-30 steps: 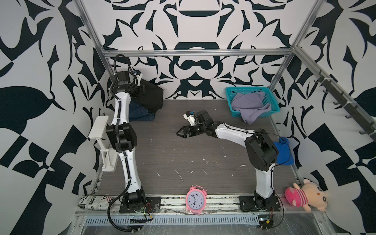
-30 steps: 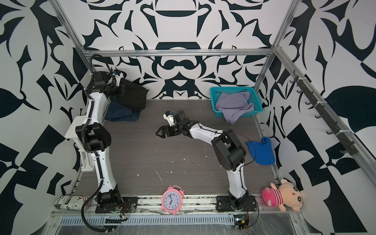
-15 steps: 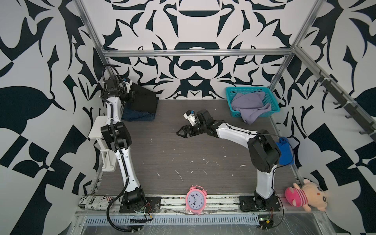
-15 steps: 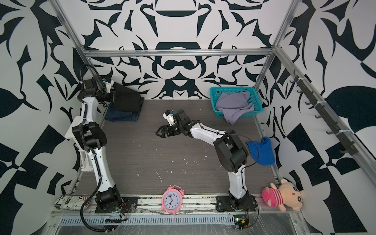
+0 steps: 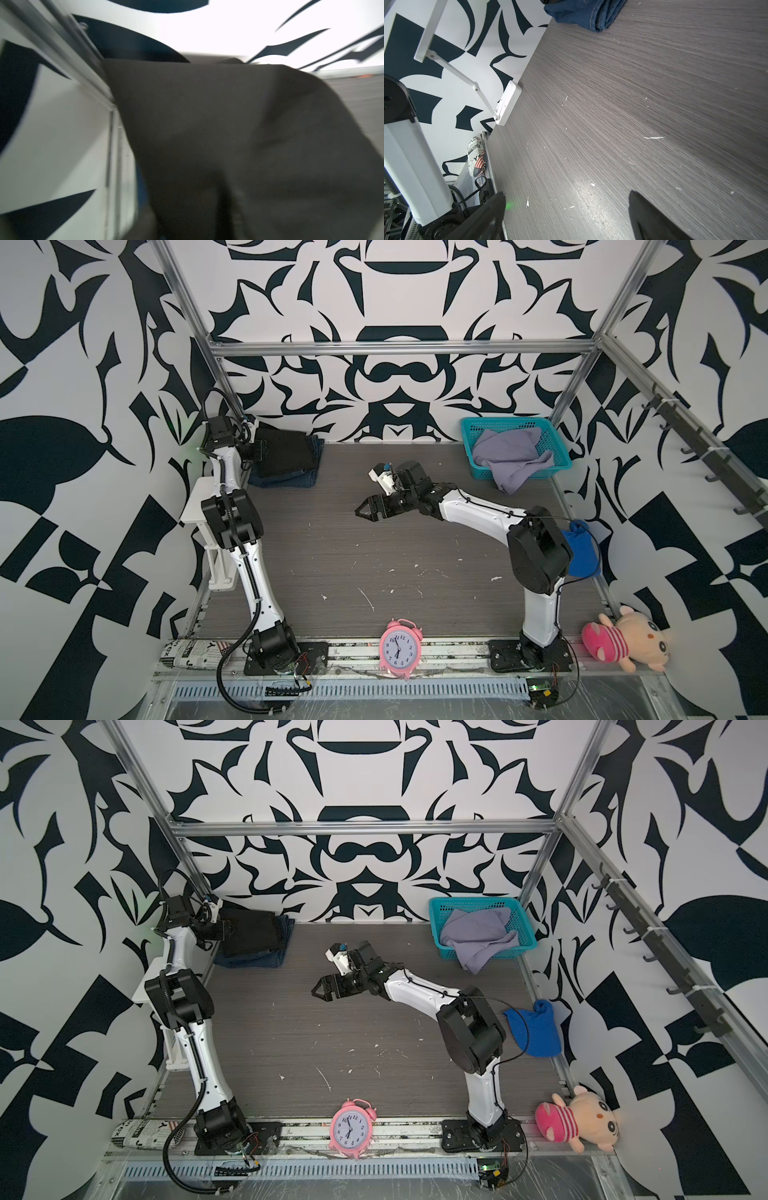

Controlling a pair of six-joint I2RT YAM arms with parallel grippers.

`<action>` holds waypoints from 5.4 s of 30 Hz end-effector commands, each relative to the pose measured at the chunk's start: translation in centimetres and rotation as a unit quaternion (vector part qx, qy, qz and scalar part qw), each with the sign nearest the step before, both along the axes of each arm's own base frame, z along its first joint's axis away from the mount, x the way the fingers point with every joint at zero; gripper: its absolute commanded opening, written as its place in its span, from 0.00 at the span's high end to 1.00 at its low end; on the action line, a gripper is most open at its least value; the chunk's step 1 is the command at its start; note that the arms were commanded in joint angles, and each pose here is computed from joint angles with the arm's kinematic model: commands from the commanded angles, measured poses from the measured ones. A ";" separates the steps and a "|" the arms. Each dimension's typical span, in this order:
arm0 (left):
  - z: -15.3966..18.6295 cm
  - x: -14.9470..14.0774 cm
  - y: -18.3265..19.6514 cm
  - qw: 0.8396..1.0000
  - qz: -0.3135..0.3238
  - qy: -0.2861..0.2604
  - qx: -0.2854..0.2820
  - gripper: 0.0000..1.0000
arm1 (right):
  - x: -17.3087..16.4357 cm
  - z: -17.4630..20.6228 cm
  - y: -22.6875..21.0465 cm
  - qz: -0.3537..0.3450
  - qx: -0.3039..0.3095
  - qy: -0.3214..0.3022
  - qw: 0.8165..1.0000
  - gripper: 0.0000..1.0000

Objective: Fold and stack skirts
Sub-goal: Place the skirt on the skirt, then smooth out the skirt.

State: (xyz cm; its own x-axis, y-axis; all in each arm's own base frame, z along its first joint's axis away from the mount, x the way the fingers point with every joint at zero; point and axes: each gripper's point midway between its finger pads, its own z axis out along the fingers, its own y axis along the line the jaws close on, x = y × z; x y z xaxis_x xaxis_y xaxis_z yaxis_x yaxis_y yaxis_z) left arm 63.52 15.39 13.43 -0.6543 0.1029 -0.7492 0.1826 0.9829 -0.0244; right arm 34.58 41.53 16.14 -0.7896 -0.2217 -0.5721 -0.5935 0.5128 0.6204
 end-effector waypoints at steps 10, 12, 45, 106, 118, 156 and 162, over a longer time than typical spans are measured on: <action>17.6 0.5 -2.7 0.980 0.078 -0.143 0.117 0.14 | 0.0 3.5 1.6 0.016 0.034 -0.034 0.999 0.05; 19.2 0.0 -3.3 0.978 0.085 -0.153 0.117 0.17 | 0.0 3.8 1.5 0.015 0.037 -0.038 0.998 0.05; -2.4 -1.5 -13.2 0.955 0.067 0.078 0.278 0.01 | -1.4 4.1 -2.2 -0.006 0.037 -0.072 0.997 0.04; 0.0 -4.3 -11.5 0.904 -0.124 0.066 0.404 1.00 | -0.3 5.1 -2.9 -0.022 0.058 -0.065 0.996 0.04; 1.1 -5.5 -11.9 0.898 -0.150 0.039 0.412 0.42 | -0.1 5.2 -2.4 -0.019 0.067 -0.061 0.996 0.04; -1.7 0.6 -8.2 0.994 0.097 0.044 -0.005 0.80 | 1.6 4.4 -4.1 -0.055 0.065 -0.073 0.994 0.05; -3.4 0.2 -8.6 0.994 0.087 0.063 -0.011 0.84 | 2.3 3.8 -3.6 -0.054 0.067 -0.060 0.995 0.05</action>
State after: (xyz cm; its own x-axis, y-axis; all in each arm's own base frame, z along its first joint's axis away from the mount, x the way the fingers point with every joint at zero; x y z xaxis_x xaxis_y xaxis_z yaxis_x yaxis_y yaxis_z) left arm 64.45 7.31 11.32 -0.7163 -0.0183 -0.6975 -0.0035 0.9997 -0.0227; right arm 35.80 37.48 17.94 -0.7629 -0.0906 -0.6402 -0.5852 0.5179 0.6240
